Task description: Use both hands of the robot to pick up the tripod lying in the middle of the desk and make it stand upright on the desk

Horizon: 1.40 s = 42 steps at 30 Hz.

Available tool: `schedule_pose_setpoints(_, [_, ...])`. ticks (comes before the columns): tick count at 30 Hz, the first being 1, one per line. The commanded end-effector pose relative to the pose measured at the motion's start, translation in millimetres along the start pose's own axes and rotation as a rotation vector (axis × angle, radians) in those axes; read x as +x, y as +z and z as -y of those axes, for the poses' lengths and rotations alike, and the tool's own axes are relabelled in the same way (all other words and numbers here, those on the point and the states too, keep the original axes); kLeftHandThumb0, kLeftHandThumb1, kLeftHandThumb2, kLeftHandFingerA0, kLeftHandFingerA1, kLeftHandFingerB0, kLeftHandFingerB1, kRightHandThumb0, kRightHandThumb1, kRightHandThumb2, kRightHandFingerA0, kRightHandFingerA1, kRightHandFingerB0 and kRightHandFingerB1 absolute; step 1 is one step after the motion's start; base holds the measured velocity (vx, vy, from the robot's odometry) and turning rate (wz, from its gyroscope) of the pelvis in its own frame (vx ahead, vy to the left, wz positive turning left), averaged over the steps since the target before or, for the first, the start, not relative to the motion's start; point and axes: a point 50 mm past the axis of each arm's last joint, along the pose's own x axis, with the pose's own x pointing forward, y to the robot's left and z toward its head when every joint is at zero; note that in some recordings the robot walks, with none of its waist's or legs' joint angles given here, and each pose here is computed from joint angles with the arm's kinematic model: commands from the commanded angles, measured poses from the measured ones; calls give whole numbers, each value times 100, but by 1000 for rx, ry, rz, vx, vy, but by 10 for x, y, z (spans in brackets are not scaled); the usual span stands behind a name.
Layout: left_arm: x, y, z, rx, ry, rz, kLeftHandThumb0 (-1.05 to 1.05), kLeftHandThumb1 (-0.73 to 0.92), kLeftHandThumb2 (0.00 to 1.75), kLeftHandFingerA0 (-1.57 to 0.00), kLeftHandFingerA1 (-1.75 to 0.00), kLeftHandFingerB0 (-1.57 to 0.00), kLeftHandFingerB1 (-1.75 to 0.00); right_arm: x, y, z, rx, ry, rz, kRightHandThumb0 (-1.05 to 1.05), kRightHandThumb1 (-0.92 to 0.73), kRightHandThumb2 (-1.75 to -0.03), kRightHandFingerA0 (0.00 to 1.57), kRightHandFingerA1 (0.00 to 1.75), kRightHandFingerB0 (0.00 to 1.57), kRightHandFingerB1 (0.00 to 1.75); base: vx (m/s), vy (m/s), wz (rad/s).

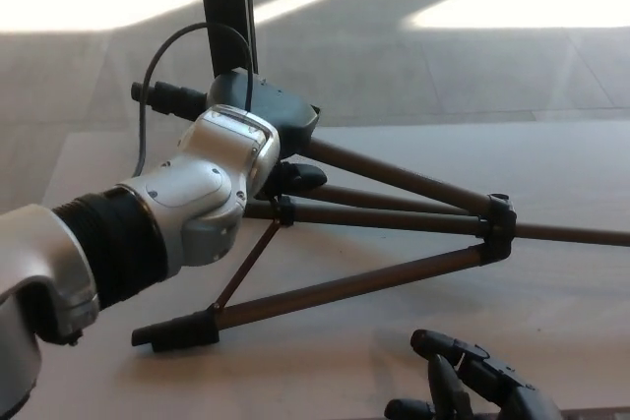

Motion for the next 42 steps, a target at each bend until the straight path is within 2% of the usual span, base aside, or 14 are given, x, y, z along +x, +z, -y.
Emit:
schedule_pose_setpoints(1, [34,410,-226,662,517,108,-89,42,69,0,-6,-17,-8,-84,-92,-114,90,-31,0,-63,-70,-61,67,95,61,64,0,0,0])
schedule_pose_setpoints(8, [36,580,-181,649,531,145,-81,45,85,0,-21,-10,-24,-86,-83,-111,127,-26,1,-63,-69,-60,71,98,65,65,0,0,0])
schedule_pose_setpoints(9, [31,593,-179,669,560,169,-70,40,80,-14,-58,-4,-43,-79,-79,-110,120,-26,3,-64,-69,-60,68,98,64,66,0,0,0])
schedule_pose_setpoints(10, [20,593,-196,685,597,219,-60,40,77,-61,-79,-13,-45,-70,-78,-110,116,-23,6,-63,-70,-60,68,99,62,67,0,0,0])
schedule_pose_setpoints(11, [15,590,-202,689,608,236,-60,40,77,-61,-79,-13,-45,-67,-79,-113,116,-21,6,-63,-70,-60,68,99,62,67,0,0,0])
schedule_pose_setpoints(12, [16,593,-214,631,597,254,-54,51,55,-114,-121,-26,-45,-63,-82,-112,108,-25,6,-60,-71,-61,67,99,65,70,0,0,0])
schedule_pose_setpoints(20, [51,655,-105,495,473,232,-31,48,58,-105,-155,-90,-61,-61,-68,-102,85,-45,7,-56,-72,-61,66,95,63,68,0,0,0])
schedule_pose_setpoints(26, [76,569,-8,456,433,229,-29,44,57,-99,-160,-87,-71,-58,-41,-98,72,-56,19,-52,-73,-61,66,99,63,70,0,0,0])
schedule_pose_setpoints(31, [102,466,97,380,432,189,-68,71,61,-98,-171,-85,-87,-48,-38,-90,63,-65,21,-49,-75,-61,67,102,64,69,0,0,0])
schedule_pose_setpoints(32, [105,449,97,334,424,184,-63,52,97,-124,-144,-81,-95,-38,-34,-89,64,-66,25,-49,-75,-62,66,102,63,68,0,0,0])
schedule_pose_setpoints(33, [106,428,103,286,420,175,-65,70,69,-91,-174,-79,-101,-34,-33,-89,62,-68,26,-49,-76,-61,67,103,63,68,0,0,0])
schedule_pose_setpoints(35, [111,416,117,275,409,165,-64,72,70,-92,-171,-73,-87,-38,-32,-90,64,-71,24,-50,-76,-62,67,104,63,69,0,0,0])
schedule_pose_setpoints(38, [116,335,152,205,382,198,-42,77,71,-92,-171,-81,-136,-47,-23,-73,83,-75,31,-50,-75,-61,69,103,64,67,0,0,0])
schedule_pose_setpoints(42, [121,287,137,136,358,217,-40,76,70,-91,-171,-82,-133,-39,-12,-51,103,-83,37,-50,-75,-62,68,103,63,68,0,0,0])
